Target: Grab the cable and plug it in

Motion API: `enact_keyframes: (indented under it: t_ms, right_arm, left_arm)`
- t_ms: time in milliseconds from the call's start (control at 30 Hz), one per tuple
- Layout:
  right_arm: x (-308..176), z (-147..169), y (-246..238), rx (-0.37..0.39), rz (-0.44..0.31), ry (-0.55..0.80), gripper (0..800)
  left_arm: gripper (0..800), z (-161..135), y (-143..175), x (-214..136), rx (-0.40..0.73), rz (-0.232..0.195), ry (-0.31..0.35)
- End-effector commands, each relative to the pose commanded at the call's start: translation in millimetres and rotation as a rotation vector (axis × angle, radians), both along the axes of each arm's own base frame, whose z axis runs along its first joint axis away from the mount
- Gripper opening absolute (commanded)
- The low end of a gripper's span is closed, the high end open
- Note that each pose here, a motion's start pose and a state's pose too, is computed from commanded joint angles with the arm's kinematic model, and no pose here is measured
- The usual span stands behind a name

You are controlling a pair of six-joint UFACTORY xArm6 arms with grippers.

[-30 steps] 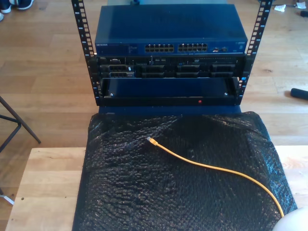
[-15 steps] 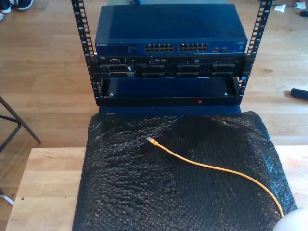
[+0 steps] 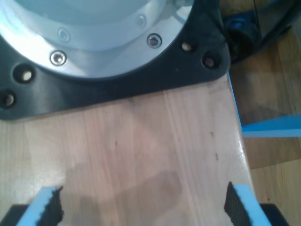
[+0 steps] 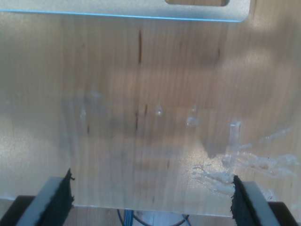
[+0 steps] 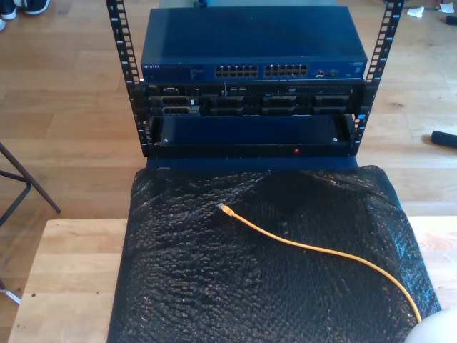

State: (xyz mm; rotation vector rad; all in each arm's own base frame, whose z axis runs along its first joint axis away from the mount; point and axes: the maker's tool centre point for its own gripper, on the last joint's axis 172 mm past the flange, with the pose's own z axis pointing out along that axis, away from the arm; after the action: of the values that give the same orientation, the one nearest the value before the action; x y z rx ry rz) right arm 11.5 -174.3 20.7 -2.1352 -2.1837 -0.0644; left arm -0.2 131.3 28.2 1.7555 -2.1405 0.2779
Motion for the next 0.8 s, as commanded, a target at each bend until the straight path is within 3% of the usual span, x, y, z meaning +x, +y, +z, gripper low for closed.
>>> enact_keyframes:
  t_ms: [800]
  right_arm:
    - [-0.5,-0.3,0.7,0.003,0.004,0.002,800]
  left_arm:
    - [800,-0.3,-0.7,1.4,-0.002,0.006,-0.004]
